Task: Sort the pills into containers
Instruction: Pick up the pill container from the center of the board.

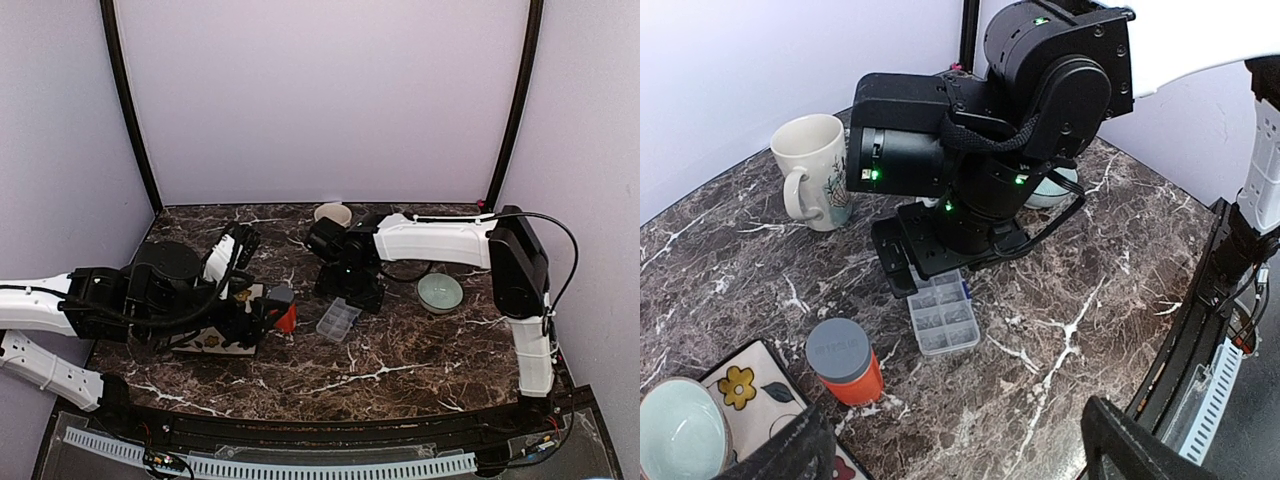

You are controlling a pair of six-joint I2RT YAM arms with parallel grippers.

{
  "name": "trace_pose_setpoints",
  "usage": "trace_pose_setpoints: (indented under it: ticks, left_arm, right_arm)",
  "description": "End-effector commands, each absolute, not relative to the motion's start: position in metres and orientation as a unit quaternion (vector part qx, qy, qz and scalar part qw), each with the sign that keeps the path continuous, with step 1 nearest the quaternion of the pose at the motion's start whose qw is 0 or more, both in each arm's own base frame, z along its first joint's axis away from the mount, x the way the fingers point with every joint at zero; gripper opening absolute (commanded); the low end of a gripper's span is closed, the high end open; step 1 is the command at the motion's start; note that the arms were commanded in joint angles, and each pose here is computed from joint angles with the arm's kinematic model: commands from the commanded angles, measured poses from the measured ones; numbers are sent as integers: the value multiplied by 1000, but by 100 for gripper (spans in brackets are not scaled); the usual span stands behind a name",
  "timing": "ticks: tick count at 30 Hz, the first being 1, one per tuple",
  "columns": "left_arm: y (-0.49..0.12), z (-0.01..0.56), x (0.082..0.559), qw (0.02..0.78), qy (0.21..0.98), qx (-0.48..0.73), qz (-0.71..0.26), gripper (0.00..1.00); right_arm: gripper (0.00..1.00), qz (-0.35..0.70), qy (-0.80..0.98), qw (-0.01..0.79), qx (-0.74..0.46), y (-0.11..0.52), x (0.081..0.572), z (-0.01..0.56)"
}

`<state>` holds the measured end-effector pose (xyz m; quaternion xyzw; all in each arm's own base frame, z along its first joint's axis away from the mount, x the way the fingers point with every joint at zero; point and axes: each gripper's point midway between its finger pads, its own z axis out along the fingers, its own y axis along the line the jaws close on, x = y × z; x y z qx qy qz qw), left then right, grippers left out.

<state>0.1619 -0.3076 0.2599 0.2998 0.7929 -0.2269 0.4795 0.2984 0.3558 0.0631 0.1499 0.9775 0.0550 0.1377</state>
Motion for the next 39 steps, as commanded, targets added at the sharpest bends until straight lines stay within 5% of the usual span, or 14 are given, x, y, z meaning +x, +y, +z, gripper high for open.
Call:
trace_pose_setpoints:
  ticks: [1, 32, 36, 39]
  left_arm:
    - [-307, 263, 159, 484, 785, 305, -237, 88]
    - [-305, 258, 162, 490, 786, 304, -223, 89]
    - [-303, 253, 163, 486, 792, 298, -220, 89]
    - [-302, 246, 162, 479, 797, 295, -219, 89]
  right_arm:
    - [100, 38, 975, 136, 170, 338, 298, 66]
    - [100, 45, 980, 104, 161, 347, 316, 27]
    - [89, 49, 981, 102, 160, 344, 312, 24]
    - [72, 56, 981, 101, 159, 342, 308, 21]
